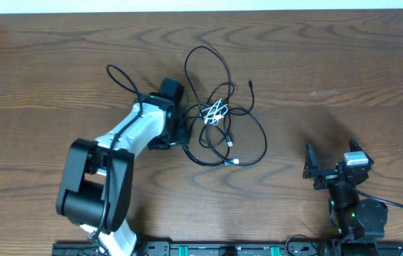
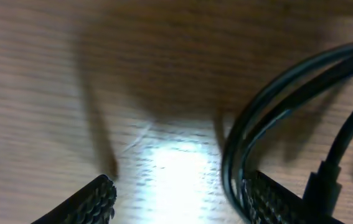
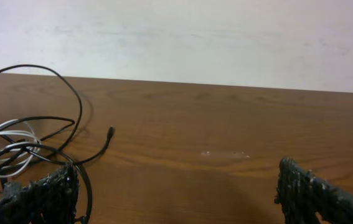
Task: Untangle cables
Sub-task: 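Move the left gripper over the left side of the cable bundle, then grasp a black cable with the left gripper and pull it leftward, then move the left gripper back to the bundle center and grasp the knot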
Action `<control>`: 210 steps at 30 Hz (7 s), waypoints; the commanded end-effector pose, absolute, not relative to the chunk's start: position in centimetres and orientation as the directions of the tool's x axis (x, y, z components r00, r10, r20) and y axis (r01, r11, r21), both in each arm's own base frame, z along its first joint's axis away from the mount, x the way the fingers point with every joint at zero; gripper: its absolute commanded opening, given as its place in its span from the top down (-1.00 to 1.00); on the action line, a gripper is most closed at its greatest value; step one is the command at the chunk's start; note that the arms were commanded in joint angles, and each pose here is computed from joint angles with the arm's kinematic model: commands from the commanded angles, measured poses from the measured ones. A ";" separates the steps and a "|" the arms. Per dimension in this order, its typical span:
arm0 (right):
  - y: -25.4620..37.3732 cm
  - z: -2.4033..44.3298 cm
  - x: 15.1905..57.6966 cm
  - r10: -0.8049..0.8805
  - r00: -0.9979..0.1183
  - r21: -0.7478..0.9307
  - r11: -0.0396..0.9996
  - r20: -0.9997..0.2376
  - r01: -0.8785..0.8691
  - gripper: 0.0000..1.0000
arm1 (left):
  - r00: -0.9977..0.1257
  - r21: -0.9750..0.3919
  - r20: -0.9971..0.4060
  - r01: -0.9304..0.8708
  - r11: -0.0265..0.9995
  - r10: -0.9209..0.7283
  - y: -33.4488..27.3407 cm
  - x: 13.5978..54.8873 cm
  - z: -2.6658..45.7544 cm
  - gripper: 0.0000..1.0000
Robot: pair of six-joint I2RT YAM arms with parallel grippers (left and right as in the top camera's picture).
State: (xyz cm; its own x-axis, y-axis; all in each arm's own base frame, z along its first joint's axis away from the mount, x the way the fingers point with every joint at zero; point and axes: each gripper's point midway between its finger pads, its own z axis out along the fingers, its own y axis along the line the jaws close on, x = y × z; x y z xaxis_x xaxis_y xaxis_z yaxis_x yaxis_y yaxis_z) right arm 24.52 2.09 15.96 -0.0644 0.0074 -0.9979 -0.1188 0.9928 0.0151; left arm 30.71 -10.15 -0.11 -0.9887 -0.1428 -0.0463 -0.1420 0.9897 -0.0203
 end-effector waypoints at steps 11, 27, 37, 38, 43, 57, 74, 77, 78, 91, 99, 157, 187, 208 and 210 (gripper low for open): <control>2.1 15.8 24.5 0.017 -0.071 0.026 0.993 -0.997 -0.116 -0.98 | -0.993 0.013 -0.007 -0.116 0.993 -0.116 -10.6 29.5 -1.3 0.05; 2.1 15.8 24.5 0.017 -0.071 0.026 0.993 -0.997 -0.116 -0.99 | -0.993 -0.084 0.037 -0.112 0.990 -0.109 -12.3 29.0 -0.9 0.63; 2.1 15.8 24.5 0.017 -0.071 0.026 0.993 -0.997 -0.116 -0.98 | -0.994 -0.101 0.009 -0.106 0.989 -0.106 -12.6 29.6 0.0 0.85; 2.1 15.8 24.5 0.017 -0.071 0.026 0.993 -0.997 -0.116 -0.98 | -0.995 -0.104 0.001 -0.103 0.989 -0.103 -12.6 29.7 0.2 0.84; 2.1 15.8 24.5 0.017 -0.071 0.026 0.993 -0.997 -0.116 -0.98 | -0.994 -0.123 -0.039 -0.094 0.988 -0.099 -12.8 30.1 1.5 0.85; 2.1 15.8 24.5 0.017 -0.071 0.026 0.993 -0.997 -0.116 -0.99 | -0.975 -0.196 -0.195 -0.068 0.978 -0.107 -13.3 31.5 7.1 0.85; 2.1 15.8 24.5 0.017 -0.071 0.026 0.993 -0.997 -0.116 -0.99 | -0.718 -0.380 -0.641 -0.012 0.925 -0.273 -10.2 34.6 24.1 0.85; 2.1 15.8 24.5 0.017 -0.071 0.026 0.993 -0.997 -0.116 -0.99 | -0.637 -0.402 -0.702 -0.013 0.916 -0.317 -8.4 34.1 27.8 0.85; 2.1 15.8 24.5 0.017 -0.071 0.026 0.993 -0.997 -0.116 -0.99 | -0.608 -0.408 -0.720 -0.018 0.913 -0.334 -7.7 33.9 28.9 0.85; 2.1 15.8 24.5 0.017 -0.071 0.026 0.993 -0.997 -0.116 -0.99 | -0.345 -0.437 -0.815 -0.163 0.885 -0.466 0.9 31.0 35.6 0.85; 2.1 15.8 24.5 0.017 -0.071 0.026 0.993 -0.997 -0.116 -0.98 | -0.315 -0.436 -0.815 -0.220 0.873 -0.487 2.9 30.9 35.6 0.85; 2.1 15.8 24.5 0.017 -0.071 0.026 0.993 -0.997 -0.116 -0.98 | -0.918 -0.154 -0.374 0.199 0.968 0.129 -14.0 34.0 12.0 -0.97; 2.1 15.8 24.5 0.017 -0.071 0.026 0.993 -0.997 -0.116 -0.99 | -0.622 -0.092 -0.507 0.727 0.680 0.597 -21.8 32.9 12.1 -0.95; 2.1 15.8 24.5 0.017 -0.071 0.026 0.993 -0.997 -0.116 -0.98 | -0.629 -0.116 -0.447 0.745 0.656 0.636 -23.7 33.3 7.4 -0.46; 2.1 15.8 24.5 0.017 -0.071 0.026 0.993 -0.997 -0.116 -0.99 | -0.632 -0.119 -0.441 0.745 0.657 0.637 -23.7 33.3 7.1 -0.25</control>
